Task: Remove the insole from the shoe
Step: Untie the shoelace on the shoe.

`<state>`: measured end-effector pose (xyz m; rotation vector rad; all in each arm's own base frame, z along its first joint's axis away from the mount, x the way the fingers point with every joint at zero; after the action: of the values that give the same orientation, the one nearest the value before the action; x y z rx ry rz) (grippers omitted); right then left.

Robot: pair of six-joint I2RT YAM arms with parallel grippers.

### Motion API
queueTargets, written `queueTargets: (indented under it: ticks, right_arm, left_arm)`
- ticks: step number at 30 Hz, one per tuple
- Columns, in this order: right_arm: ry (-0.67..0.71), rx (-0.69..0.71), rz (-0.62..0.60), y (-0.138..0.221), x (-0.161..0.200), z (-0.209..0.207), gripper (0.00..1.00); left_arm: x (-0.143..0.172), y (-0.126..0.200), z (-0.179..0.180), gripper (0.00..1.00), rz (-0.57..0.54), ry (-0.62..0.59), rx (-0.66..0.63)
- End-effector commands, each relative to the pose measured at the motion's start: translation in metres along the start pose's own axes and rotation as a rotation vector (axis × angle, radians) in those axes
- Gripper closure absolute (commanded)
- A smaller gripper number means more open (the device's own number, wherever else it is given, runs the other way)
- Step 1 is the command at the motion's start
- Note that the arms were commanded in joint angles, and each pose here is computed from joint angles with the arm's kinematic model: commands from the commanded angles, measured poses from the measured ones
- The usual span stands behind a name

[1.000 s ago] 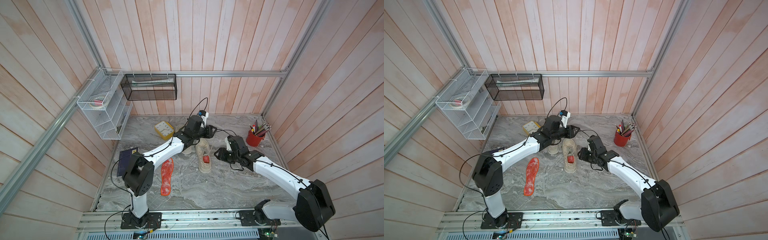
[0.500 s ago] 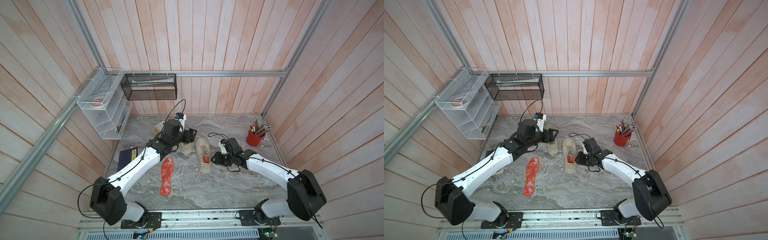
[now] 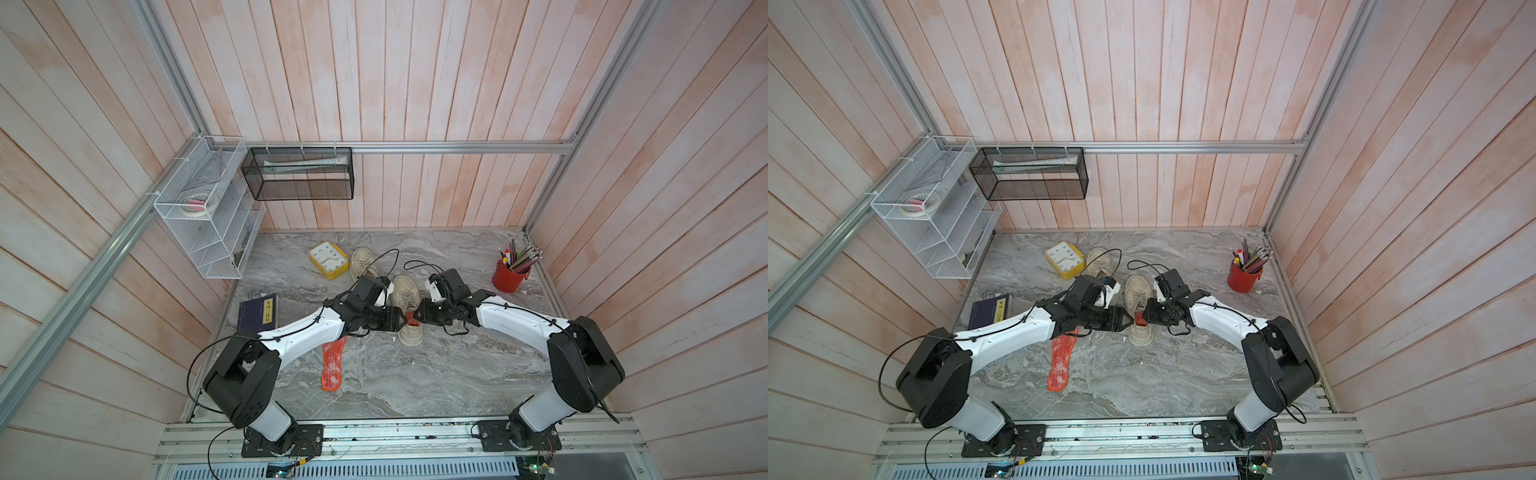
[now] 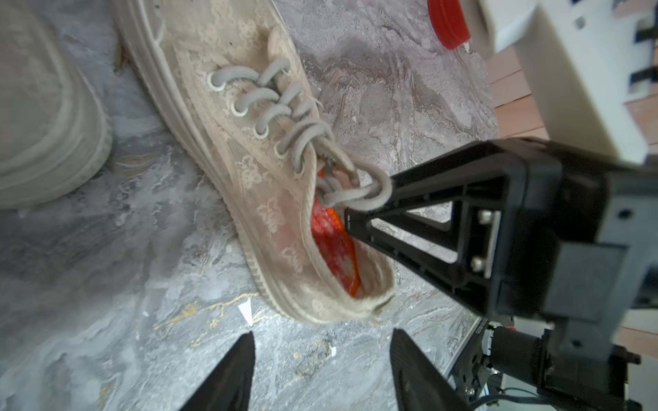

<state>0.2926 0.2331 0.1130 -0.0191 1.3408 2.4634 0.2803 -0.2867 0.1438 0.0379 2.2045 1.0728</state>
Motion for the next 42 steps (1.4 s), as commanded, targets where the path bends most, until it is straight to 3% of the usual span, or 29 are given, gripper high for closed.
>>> queueTargets:
  ticks: [1, 8, 12, 23, 30, 35, 42]
  right_arm:
    - [0.001, 0.006, -0.03, -0.003, -0.009, 0.008, 0.71]
    - [-0.015, 0.009, -0.027, -0.007, -0.008, 0.009, 0.79]
    - [-0.012, 0.014, -0.028, -0.006, -0.008, 0.009, 0.81]
    - [-0.011, 0.012, -0.022, -0.008, -0.008, 0.01, 0.85]
    - [-0.03, 0.077, -0.083, 0.005, -0.015, 0.0, 0.96]
    - [-0.088, 0.192, -0.118, 0.02, -0.025, -0.039, 1.0]
    - [-0.11, 0.225, -0.125, 0.032, -0.033, -0.063, 1.0]
  left_arm:
    - [-0.016, -0.007, -0.002, 0.43, -0.008, 0.012, 0.011]
    - [-0.024, -0.023, 0.011, 0.61, 0.012, 0.009, -0.08]
    - [-0.024, -0.027, 0.019, 0.63, 0.035, -0.018, -0.14]
    - [-0.033, -0.049, 0.02, 0.68, 0.07, -0.063, -0.144]
    - [-0.036, -0.052, 0.03, 1.0, 0.103, -0.109, -0.224]
    - [-0.043, -0.032, 0.023, 1.0, 0.048, -0.105, -0.229]
    - [-0.025, -0.029, 0.012, 1.0, 0.003, 0.049, -0.082]
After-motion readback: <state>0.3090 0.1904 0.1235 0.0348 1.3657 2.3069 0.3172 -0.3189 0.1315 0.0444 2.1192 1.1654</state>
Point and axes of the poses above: each gripper's point midway between its finger pads, its own y axis back along the fingers, its own z axis along the line the jaws close on, x = y × z, the point moved 4 cm from there along y, back along the fingers, and after that the axes turned 15 degrees about -y, right-handed, at the moved point
